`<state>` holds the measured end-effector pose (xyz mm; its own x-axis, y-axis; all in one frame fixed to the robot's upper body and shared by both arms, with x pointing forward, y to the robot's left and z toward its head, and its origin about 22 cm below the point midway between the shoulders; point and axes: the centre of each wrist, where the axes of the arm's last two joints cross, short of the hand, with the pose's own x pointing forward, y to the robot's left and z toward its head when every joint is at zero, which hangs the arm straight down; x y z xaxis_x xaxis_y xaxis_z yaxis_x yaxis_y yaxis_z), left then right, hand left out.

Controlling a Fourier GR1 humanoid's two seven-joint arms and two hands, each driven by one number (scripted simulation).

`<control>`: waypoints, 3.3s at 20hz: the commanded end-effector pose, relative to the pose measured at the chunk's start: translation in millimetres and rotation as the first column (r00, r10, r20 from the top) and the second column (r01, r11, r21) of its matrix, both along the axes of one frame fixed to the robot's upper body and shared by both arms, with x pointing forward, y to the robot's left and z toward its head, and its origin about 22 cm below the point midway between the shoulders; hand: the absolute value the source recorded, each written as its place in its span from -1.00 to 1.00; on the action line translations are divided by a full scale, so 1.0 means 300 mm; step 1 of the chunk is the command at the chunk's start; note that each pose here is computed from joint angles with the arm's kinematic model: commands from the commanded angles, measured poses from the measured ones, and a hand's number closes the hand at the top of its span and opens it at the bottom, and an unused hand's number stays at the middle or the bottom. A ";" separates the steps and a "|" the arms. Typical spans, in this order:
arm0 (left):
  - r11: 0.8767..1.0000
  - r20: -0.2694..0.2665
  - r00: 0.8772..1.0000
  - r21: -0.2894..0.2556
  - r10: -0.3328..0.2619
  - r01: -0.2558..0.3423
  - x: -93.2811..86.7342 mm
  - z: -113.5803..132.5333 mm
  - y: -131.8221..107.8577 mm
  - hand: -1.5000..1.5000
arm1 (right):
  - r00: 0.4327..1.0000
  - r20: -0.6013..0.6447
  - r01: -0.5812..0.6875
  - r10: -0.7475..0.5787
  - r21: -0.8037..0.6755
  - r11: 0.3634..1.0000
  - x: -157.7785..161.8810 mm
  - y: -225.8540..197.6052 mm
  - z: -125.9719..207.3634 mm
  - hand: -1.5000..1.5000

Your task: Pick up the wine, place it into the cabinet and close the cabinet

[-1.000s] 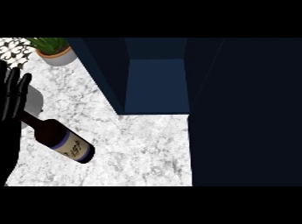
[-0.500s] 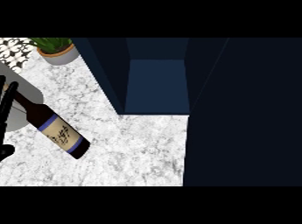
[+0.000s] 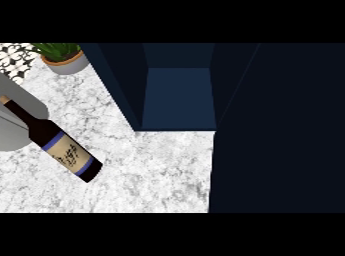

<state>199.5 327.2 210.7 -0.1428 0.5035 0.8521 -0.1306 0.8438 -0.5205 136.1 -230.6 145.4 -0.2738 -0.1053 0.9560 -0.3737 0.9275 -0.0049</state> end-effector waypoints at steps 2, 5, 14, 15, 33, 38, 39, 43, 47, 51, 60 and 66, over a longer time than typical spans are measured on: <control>1.000 -0.001 1.000 -0.003 -0.010 0.010 -0.042 0.097 0.046 -1.00 | 0.999 0.011 -0.038 0.038 0.033 0.999 -0.128 -0.005 0.105 -1.00; 1.000 -0.012 1.000 -0.012 0.018 -0.018 -0.059 0.099 0.050 -1.00 | 0.999 0.028 -0.044 0.043 0.048 0.998 -0.171 0.019 0.149 -1.00; 0.999 -0.042 0.999 -0.038 0.003 -0.005 -0.093 0.198 0.087 -1.00 | 0.999 0.021 -0.031 0.030 0.047 0.998 -0.174 0.029 0.168 -1.00; 0.999 -0.008 1.000 -0.039 0.019 -0.020 -0.110 0.239 0.059 -1.00 | 0.999 0.016 -0.038 0.037 0.052 0.998 -0.175 0.033 0.169 -1.00; 0.988 -0.098 0.984 0.051 0.152 -0.147 -0.050 0.063 0.158 -1.00 | 0.999 0.032 -0.033 0.030 0.077 0.997 -0.130 0.036 0.155 -1.00; 0.987 -0.147 0.977 0.075 0.155 -0.145 -0.047 -0.079 0.152 -1.00 | 0.999 0.014 -0.050 0.049 0.080 0.996 -0.144 0.027 0.138 -1.00; 0.988 -0.157 0.978 0.079 0.140 -0.129 -0.025 -0.118 0.152 -1.00 | 1.000 0.006 -0.027 0.026 0.075 0.997 -0.144 0.030 0.119 -1.00; 0.986 -0.167 0.975 0.099 0.149 -0.134 -0.012 -0.194 0.170 -1.00 | 0.999 0.030 -0.042 0.040 0.082 0.996 -0.163 0.023 0.148 -1.00; 0.990 -0.201 0.973 0.102 0.115 -0.096 0.048 -0.267 0.128 -1.00 | 0.998 0.027 -0.056 0.054 0.076 0.996 -0.141 0.017 0.123 -1.00; 0.981 -0.236 0.956 0.125 0.175 -0.149 0.031 -0.366 0.164 -1.00 | 0.999 0.035 -0.014 0.011 0.093 0.996 -0.124 0.015 0.100 -1.00; 0.960 -0.278 0.926 0.191 0.255 -0.207 0.011 -0.638 0.130 -1.00 | 0.999 0.040 -0.031 0.028 0.076 0.997 -0.129 -0.009 0.079 -1.00; 0.978 -0.334 0.923 0.144 0.194 -0.153 0.047 -0.740 0.121 -1.00 | 0.999 0.013 -0.047 0.046 0.092 0.995 -0.135 -0.002 0.090 -1.00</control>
